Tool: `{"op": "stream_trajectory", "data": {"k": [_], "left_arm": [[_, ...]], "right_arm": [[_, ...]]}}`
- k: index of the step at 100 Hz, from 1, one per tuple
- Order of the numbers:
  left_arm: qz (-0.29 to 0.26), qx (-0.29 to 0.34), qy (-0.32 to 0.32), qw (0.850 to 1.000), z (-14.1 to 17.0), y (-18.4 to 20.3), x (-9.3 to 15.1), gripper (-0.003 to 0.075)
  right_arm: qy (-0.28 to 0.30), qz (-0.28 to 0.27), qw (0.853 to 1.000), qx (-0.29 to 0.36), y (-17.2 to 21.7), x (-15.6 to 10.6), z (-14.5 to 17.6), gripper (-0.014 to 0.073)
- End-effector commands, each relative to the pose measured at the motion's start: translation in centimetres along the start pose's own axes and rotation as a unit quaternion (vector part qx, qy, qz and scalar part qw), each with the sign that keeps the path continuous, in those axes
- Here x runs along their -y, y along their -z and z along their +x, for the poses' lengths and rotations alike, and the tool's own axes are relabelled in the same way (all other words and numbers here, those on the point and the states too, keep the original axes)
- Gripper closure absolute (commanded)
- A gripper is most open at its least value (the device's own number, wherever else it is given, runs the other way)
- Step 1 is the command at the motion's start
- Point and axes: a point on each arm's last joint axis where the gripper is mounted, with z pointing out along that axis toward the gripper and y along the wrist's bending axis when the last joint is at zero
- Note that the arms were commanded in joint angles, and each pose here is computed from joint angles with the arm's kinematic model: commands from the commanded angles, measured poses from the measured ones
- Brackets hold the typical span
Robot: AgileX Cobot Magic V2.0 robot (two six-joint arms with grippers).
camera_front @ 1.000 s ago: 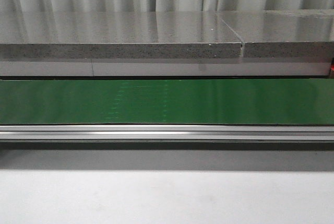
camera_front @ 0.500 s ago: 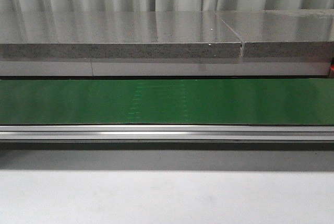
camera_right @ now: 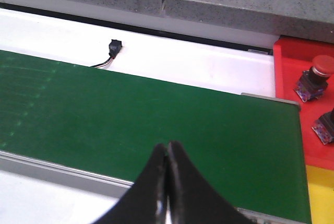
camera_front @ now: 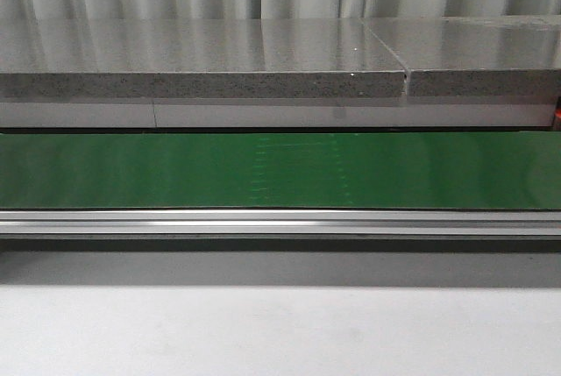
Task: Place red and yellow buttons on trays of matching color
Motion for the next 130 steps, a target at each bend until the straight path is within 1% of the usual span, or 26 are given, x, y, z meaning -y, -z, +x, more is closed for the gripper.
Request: {"op": "stream_trajectory", "data": {"k": [1,30,51,56,66,80,86,87,88,89,94,95,96,104,109,116,130], "left_arm": [[0.019,0.045,0.008,0.999,-1.8,0.9,0.7,0.0068],[0.01,0.023,0.006,1.0,-2.0,-2.1,0.7,0.0068],[0.007,0.018,0.004,1.0,-1.9,-2.9,0.7,0.0069],[0.007,0.02,0.004,1.0,-2.0,-2.9,0.7,0.0078],[0.007,0.021,0.003,1.0,-2.0,-2.9,0.7,0.0147],[0.004,0.022,-0.004,1.0,-2.0,-2.9,0.7,0.0297],[0.003,0.021,-0.005,1.0,-2.0,-2.9,0.7,0.0374],[0.003,0.021,-0.005,1.0,-2.0,-2.9,0.7,0.0374],[0.003,0.021,-0.005,1.0,-2.0,-2.9,0.7,0.0397],[0.003,0.021,-0.006,1.0,-2.0,-2.9,0.7,0.0397],[0.003,0.021,-0.006,1.0,-2.0,-2.9,0.7,0.0451],[0.003,0.021,-0.006,1.0,-2.0,-2.9,0.7,0.0473],[0.003,0.021,-0.006,1.0,-2.0,-2.9,0.7,0.0473],[0.002,0.019,-0.006,1.0,-1.9,-2.9,0.6,0.055],[0.002,0.019,-0.006,1.0,-2.0,-2.7,0.6,0.0584],[0.003,0.022,-0.006,1.0,-2.1,-2.1,0.7,0.0608],[0.012,0.047,-0.006,0.999,-2.9,0.4,0.9,0.0624]], "right_arm": [[0.003,0.014,0.999,0.038,0.5,0.2,-1.2,0.0663],[0.003,0.014,0.999,0.038,0.5,0.2,-1.2,0.0663],[0.003,0.014,0.999,0.038,0.5,0.2,-1.2,0.0663],[0.003,0.014,0.999,0.038,0.5,0.2,-1.2,0.0663],[0.003,0.014,0.999,0.038,0.5,0.2,-1.2,0.0663],[0.003,0.014,0.999,0.038,0.5,0.2,-1.2,0.0663],[0.003,0.014,0.999,0.038,0.5,0.2,-1.2,0.0663],[0.003,0.014,0.999,0.038,0.5,0.2,-1.2,0.0663],[0.003,0.014,0.999,0.038,0.5,0.2,-1.2,0.0663],[0.003,0.014,0.999,0.038,0.5,0.2,-1.2,0.0663],[0.003,0.014,0.999,0.038,0.5,0.2,-1.2,0.0663],[0.003,0.014,0.999,0.038,0.5,0.2,-1.2,0.0663],[0.003,0.014,0.999,0.038,0.5,0.2,-1.2,0.0663],[0.003,0.014,0.999,0.038,0.5,0.2,-1.2,0.0663],[0.003,0.014,0.999,0.038,0.5,0.2,-1.2,0.0663],[0.003,0.014,0.999,0.038,0.5,0.2,-1.2,0.0663],[0.003,0.014,0.999,0.038,0.5,0.2,-1.2,0.0663]]}}
